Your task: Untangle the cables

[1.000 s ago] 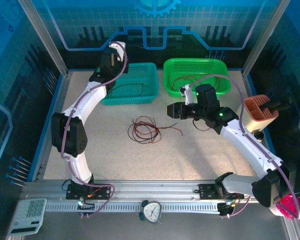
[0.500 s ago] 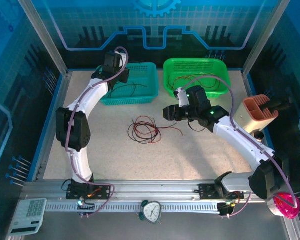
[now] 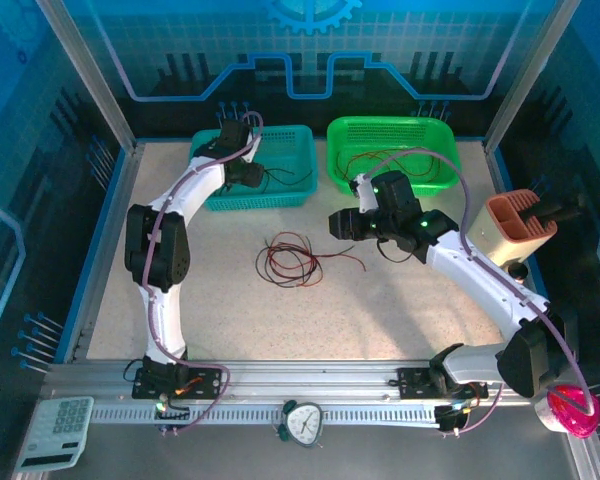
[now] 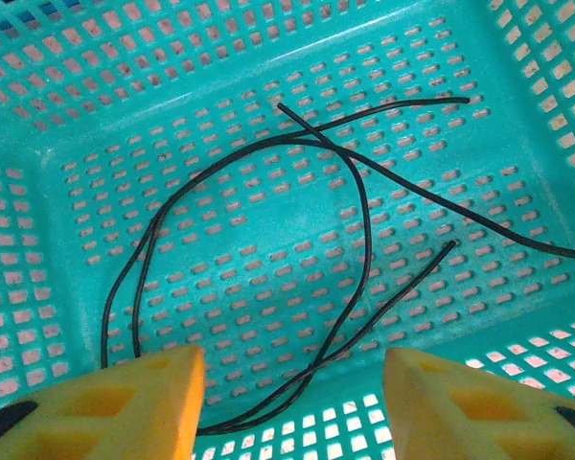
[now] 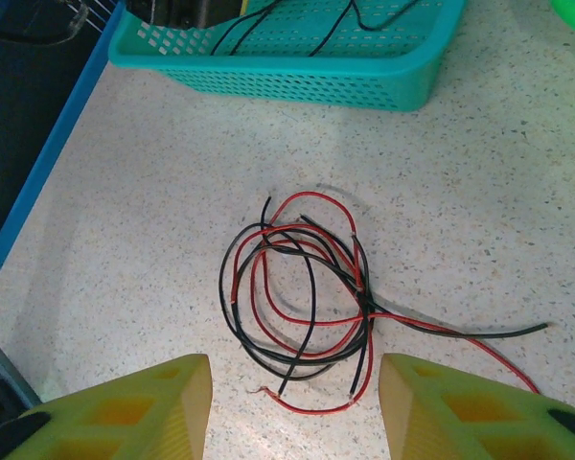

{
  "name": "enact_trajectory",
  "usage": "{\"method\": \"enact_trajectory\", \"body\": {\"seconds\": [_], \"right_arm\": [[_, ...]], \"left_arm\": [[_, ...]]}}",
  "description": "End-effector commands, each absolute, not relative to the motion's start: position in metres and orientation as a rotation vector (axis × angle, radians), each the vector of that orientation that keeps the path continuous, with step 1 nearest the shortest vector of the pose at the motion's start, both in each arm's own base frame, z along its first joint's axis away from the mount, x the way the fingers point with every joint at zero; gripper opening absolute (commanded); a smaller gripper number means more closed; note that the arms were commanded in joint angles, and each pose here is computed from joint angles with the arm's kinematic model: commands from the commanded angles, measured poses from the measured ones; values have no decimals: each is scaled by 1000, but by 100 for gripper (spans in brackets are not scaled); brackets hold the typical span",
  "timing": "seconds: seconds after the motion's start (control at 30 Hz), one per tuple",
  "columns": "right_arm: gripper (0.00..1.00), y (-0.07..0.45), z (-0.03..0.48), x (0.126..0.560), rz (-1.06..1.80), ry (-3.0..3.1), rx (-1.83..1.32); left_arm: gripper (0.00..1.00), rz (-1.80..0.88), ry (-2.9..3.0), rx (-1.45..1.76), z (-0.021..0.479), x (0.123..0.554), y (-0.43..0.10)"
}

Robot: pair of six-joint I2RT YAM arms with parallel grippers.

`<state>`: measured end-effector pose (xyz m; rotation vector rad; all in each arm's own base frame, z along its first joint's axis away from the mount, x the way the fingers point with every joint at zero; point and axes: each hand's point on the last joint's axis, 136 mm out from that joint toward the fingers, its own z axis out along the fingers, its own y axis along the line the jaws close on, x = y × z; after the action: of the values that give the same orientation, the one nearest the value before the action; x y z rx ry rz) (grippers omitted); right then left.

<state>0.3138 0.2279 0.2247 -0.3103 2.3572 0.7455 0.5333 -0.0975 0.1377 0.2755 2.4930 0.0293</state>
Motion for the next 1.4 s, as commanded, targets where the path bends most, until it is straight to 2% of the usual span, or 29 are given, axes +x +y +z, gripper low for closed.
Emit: {"method": "enact_trajectory", "body": {"seconds": [0.0, 0.27, 0.43, 0.57, 0.7, 1.0, 1.37], "right_arm": [[51, 228, 230, 314, 720, 2347, -332], [51, 222, 215, 315, 661, 2391, -323], [51, 214, 187, 316, 602, 2466, -293], [51, 212, 170, 316, 593, 2508, -269], [51, 207, 166, 316, 582, 2519, -251], [52, 189, 193, 310, 668, 2463, -171], [56, 199, 242, 307, 840, 2348, -163]], "left_arm": [[56, 48, 2464, 248, 159, 538, -91], [61, -19, 2371, 184, 208, 540, -95], [65, -187, 2280, 106, 248, 531, -108], [68, -330, 2241, 72, 262, 523, -123], [70, -390, 2271, 137, 249, 525, -145], [71, -336, 2431, 451, 170, 531, -199], [70, -377, 2446, 525, 138, 537, -227]]}}
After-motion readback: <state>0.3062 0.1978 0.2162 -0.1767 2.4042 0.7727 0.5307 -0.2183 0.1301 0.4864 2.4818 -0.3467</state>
